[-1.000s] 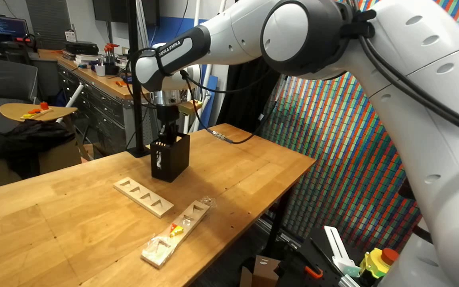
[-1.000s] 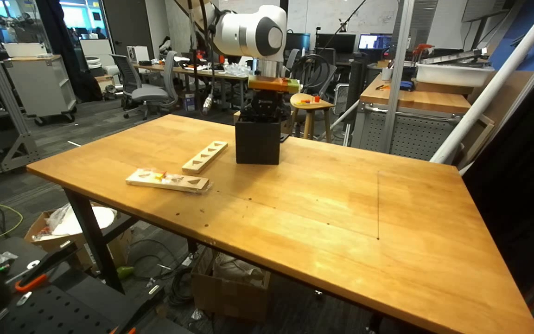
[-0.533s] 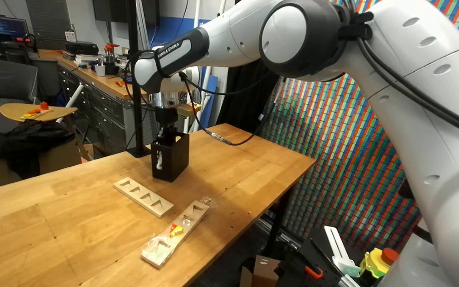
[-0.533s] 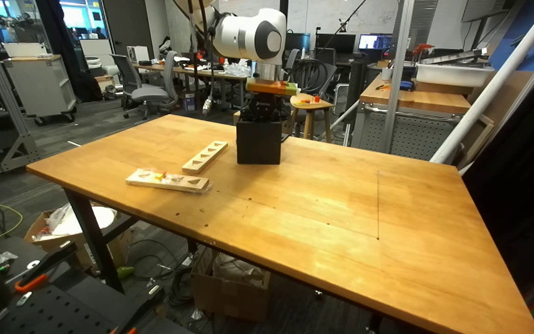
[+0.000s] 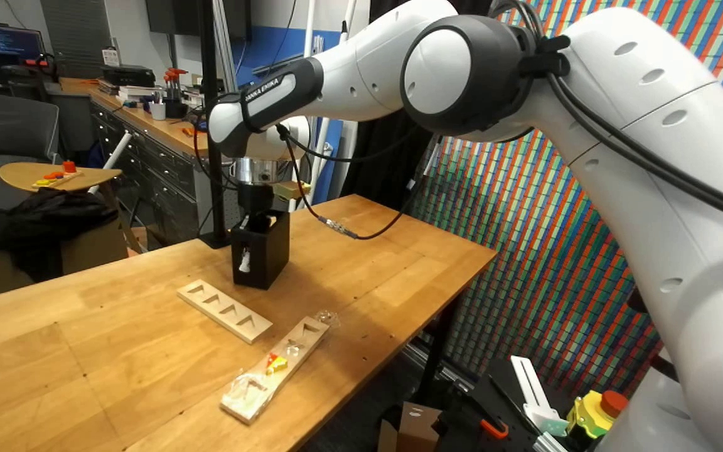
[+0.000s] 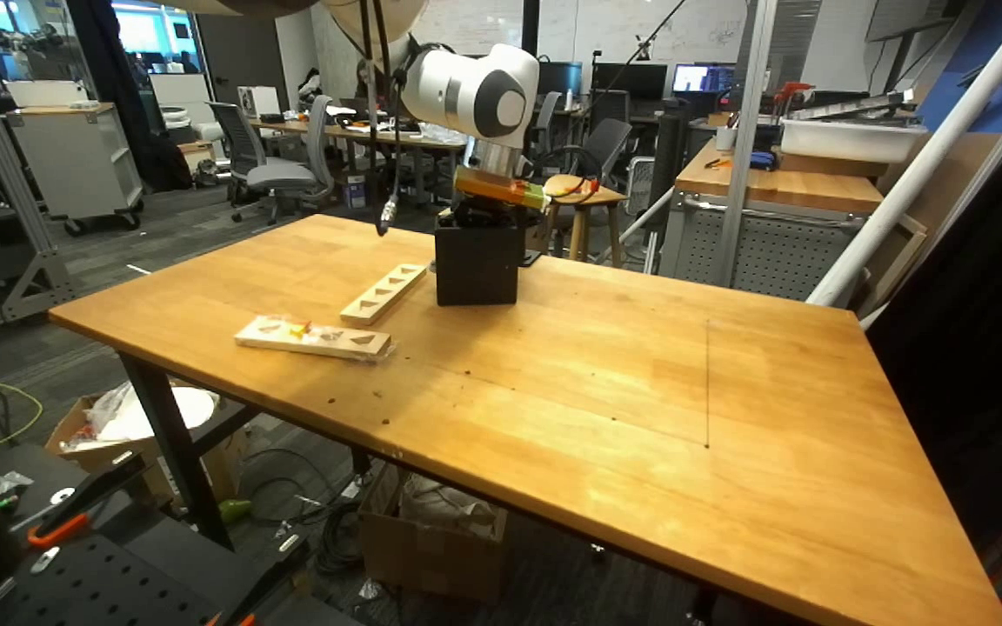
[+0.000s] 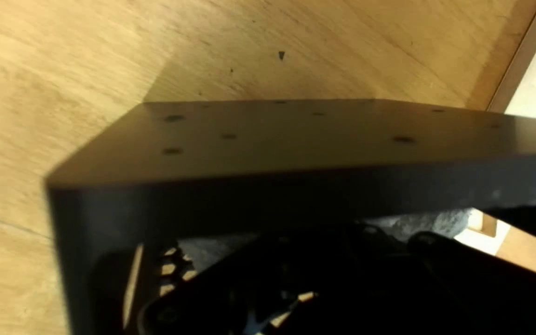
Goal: Put the white towel in the basket.
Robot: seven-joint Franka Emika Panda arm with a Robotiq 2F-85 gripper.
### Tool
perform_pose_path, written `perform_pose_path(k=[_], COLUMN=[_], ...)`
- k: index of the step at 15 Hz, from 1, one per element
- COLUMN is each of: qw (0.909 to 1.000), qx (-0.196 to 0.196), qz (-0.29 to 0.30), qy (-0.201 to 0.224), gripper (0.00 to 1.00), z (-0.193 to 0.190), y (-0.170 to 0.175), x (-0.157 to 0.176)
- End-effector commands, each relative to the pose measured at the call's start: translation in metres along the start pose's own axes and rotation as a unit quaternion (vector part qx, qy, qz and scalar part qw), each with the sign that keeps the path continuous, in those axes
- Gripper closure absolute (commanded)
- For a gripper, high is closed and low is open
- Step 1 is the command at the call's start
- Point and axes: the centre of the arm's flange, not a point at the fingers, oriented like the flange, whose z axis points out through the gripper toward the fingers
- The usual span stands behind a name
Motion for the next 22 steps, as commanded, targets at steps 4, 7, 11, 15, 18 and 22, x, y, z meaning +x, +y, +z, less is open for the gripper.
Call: perform_pose_path(k=[4,7,11,15,18,22], qw=[0.9999,0.9998,0.9989,0.9964,0.9934,0.9894], qx=[0.014,-0.012,-0.043,-0.079,-0.105,-0.125], qz=[0.006,0.011,0.015,0.025,0.037,0.058], qy=[0.006,0.008,0.011,0.016,0.027,0.046], gripper=[1.0,1.0,1.0,1.0,1.0,0.89], z=[0.008,-0.021,-0.058,-0.102,-0.134,-0.163], y=[-0.002,-0.009,-0.018,-0.022,-0.025,-0.029], x=[-0.007,-0.018,-0.031,-0.051,-0.072,-0.095])
